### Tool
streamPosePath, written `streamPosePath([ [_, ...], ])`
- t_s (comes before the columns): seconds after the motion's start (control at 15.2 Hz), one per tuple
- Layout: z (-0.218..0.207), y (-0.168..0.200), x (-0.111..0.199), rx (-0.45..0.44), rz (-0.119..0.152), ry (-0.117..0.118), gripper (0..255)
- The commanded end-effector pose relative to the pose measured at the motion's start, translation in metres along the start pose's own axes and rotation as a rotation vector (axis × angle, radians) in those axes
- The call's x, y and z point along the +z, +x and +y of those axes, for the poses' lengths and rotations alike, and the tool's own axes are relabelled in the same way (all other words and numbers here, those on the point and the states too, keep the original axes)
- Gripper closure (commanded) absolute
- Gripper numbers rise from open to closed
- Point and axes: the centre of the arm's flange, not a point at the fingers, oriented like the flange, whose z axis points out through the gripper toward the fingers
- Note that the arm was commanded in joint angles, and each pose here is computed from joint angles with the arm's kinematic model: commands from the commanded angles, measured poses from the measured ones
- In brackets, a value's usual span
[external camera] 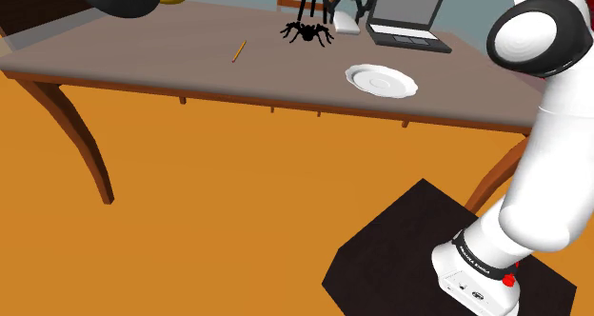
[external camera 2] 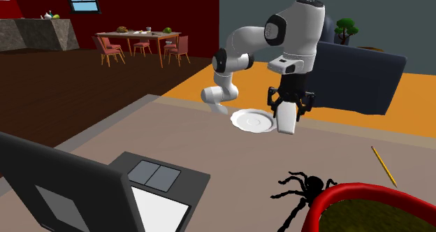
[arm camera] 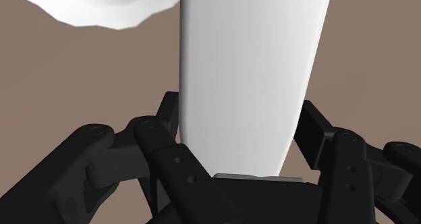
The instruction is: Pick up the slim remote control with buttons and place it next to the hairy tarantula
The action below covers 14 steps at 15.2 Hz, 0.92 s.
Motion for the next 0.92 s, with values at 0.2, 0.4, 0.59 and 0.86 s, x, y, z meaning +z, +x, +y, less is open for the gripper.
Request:
streamPosePath([
  [0.2,-0.004,0.001,0.025,0.001,0.001,0.001,255],
  [0.4,-0.004,0.001,0.041,0.001,0.001,0.001,255],
  [0.59,-0.004,0.001,0.057,0.001,0.001,0.001,255],
  [0.86,-0.004,0.001,0.078,0.001,0.001,0.001,255],
])
